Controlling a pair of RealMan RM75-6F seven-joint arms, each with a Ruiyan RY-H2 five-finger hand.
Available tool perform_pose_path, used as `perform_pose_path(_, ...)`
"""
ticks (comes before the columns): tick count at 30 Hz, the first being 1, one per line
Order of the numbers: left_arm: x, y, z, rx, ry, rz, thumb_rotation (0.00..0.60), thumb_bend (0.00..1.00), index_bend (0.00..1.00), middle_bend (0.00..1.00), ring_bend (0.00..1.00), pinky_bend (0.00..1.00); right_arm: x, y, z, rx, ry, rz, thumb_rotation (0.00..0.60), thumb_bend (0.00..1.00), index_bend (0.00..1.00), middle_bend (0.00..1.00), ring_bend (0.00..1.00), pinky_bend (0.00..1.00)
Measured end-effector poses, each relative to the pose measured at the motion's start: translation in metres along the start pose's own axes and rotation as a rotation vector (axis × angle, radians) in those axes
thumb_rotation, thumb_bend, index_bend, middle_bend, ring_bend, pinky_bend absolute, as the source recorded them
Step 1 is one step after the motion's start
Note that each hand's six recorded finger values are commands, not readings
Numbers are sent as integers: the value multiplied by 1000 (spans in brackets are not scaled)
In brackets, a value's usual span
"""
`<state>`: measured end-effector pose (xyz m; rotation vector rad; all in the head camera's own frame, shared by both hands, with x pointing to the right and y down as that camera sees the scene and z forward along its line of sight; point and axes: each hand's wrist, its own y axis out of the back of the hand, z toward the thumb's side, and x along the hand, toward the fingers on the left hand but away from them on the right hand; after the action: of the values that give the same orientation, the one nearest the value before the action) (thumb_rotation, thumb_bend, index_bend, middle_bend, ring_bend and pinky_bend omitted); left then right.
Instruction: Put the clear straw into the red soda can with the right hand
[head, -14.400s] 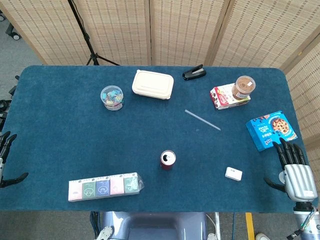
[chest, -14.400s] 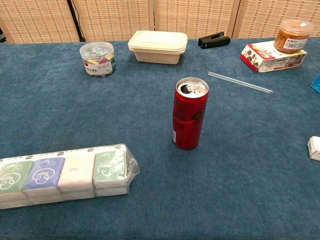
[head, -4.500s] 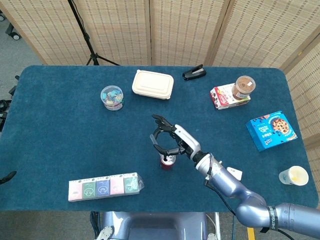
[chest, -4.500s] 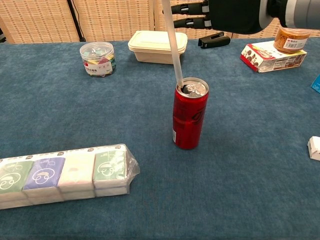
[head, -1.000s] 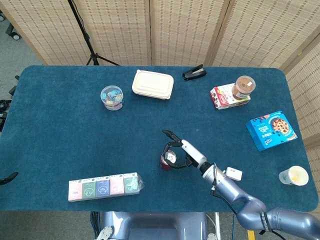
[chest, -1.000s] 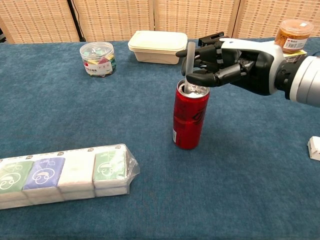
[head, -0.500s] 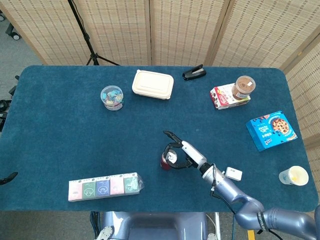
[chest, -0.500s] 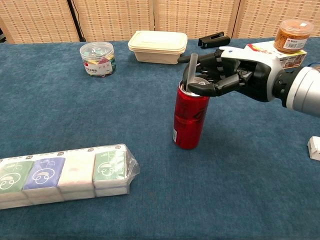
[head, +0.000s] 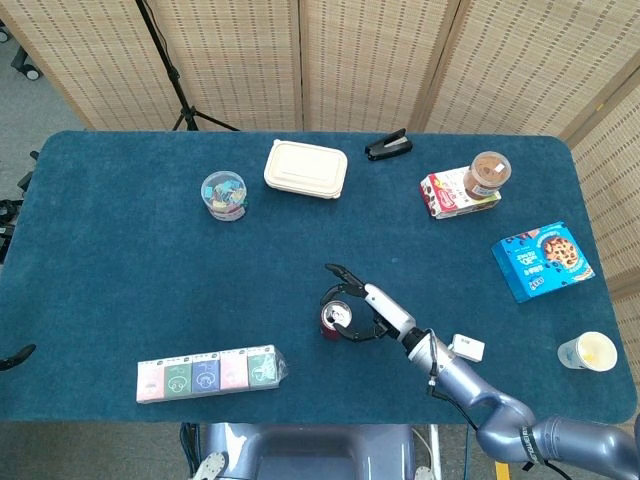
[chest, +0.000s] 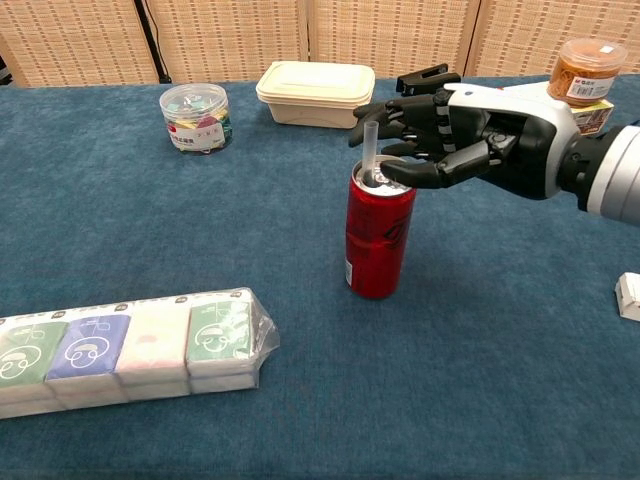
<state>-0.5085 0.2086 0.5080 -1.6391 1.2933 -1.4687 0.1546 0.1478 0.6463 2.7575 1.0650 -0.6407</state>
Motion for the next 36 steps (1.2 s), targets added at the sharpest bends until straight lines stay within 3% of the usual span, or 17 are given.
perform_pose_path(4,0,0,0,0,0,0,600,0,0,0,0,0,4,6,11,8,26,-5,600,478,271,0,0,0)
perform_pose_path(8,0,0,0,-1,-1,0,600,0,0,0,0,0,9,14,23,26,51,-3,600,462,137,0,0,0)
perform_pose_path(10,0,0,0,-1,-1,0,600,0,0,0,0,0,12,18,29,49,60,4,600,359,78,0,0,0)
perform_pose_path(14,-2,0,0,3,-2,-3,600,0,0,0,0,0,19,31,37,144,77,0,600,29,0,0,0,0)
perform_pose_path(17,-3,0,0,11,-3,-8,600,0,0,0,0,0,24,43,40,234,82,-26,600,0,0,0,0,0)
perform_pose_path(23,-8,0,1,28,-16,-7,600,0,0,0,0,0,46,81,36,532,48,-135,600,0,0,0,0,0)
perform_pose_path(30,-12,-2,3,45,-28,-8,600,0,0,0,0,0,110,122,23,924,-88,-315,600,0,0,0,0,0)
perform_pose_path(36,-16,-9,4,96,-41,-24,600,0,0,0,0,0,179,136,10,1071,-206,-476,600,0,0,0,0,0)
